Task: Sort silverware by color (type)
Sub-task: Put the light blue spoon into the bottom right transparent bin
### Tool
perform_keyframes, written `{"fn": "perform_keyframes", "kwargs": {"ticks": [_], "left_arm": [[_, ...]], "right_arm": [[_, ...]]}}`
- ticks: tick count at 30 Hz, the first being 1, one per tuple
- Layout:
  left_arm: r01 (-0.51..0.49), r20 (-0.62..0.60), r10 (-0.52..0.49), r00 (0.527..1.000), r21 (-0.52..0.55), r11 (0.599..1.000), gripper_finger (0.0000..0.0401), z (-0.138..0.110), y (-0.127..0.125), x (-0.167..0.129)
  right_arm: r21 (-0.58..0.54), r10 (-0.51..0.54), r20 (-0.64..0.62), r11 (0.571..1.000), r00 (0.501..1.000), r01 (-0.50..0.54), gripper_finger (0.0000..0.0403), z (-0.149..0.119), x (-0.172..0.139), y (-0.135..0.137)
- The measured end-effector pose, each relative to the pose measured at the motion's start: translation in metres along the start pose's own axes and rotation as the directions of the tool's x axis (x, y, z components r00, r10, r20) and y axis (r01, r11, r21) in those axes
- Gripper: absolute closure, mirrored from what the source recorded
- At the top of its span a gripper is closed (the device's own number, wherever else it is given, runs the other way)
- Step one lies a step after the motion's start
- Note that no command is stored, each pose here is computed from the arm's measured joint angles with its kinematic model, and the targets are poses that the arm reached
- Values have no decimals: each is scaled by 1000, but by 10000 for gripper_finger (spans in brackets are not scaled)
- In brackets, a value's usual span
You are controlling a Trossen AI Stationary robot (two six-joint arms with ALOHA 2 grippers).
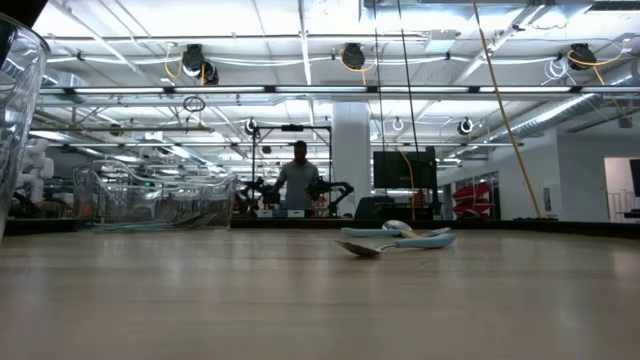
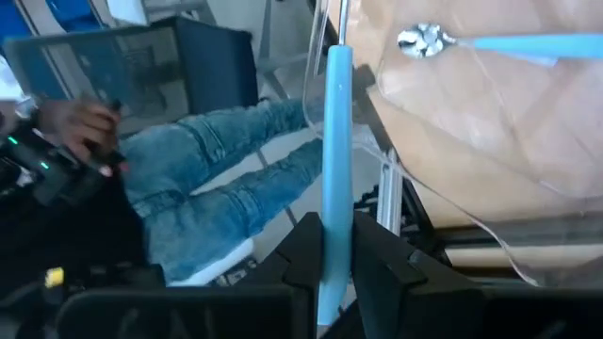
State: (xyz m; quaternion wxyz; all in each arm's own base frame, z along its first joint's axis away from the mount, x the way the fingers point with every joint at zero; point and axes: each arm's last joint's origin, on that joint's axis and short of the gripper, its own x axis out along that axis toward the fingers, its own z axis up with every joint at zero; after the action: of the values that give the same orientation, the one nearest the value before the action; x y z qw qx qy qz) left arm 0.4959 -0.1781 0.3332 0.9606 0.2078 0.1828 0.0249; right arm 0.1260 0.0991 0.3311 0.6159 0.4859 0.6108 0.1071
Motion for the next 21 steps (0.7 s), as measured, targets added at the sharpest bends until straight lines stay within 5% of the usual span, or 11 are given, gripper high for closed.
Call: {"fn": "perform_keyframes", "kwargs": {"ticks": [21], "left_arm": [[-114,-75,125,989,138,984,123,-29,-27,32]], "right_arm": [[76,31,120,996,992,-40,367,44,11,9]]}}
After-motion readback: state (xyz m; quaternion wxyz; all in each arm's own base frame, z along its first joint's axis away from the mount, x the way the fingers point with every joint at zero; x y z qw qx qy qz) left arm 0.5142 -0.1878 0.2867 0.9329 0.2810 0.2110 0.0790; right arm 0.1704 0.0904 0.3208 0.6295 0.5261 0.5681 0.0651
